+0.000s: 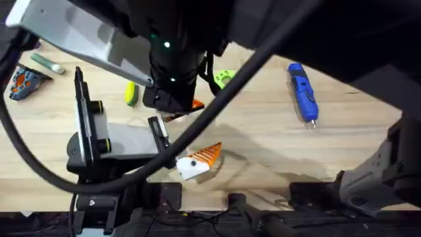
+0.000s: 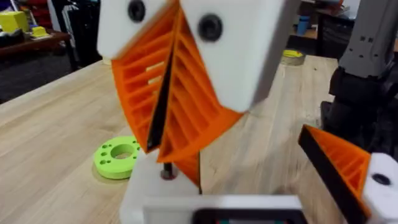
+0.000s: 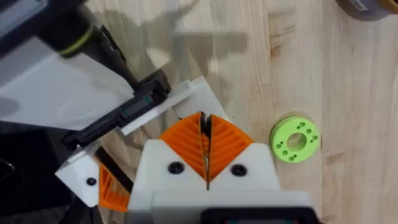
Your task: Pick up the gripper from the table and insert it into the empty holder that is missing its gripper. Then pick up a screw, insert it into the mounting hole, and use the screwdriver to tighten it. Finally, clean up the table by picking up the vegetable and placing it into the bucket.
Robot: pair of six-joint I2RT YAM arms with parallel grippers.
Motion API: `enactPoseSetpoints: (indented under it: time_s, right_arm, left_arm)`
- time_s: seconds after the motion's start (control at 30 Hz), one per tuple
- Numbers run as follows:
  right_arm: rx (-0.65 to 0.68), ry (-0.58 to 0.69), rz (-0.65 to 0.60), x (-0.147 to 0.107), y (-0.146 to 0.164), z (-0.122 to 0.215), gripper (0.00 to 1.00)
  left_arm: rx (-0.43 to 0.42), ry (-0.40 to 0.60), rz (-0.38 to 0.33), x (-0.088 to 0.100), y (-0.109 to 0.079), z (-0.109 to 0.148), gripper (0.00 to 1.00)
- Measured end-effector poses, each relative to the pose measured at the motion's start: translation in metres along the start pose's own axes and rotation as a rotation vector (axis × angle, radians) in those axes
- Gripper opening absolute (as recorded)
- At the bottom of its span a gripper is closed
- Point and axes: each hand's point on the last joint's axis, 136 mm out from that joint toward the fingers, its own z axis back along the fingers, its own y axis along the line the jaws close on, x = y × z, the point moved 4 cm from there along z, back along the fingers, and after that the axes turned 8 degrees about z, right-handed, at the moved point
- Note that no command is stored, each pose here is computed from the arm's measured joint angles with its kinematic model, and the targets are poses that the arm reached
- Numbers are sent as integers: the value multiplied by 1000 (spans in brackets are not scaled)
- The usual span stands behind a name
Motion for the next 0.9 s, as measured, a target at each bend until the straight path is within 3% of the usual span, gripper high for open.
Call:
enactPoseSetpoints:
  time_s: [0.9]
  right_arm:
    - [8, -5, -16, 1, 1, 0, 5]
  left_arm:
    - [0, 0, 0, 0, 0, 0, 985]
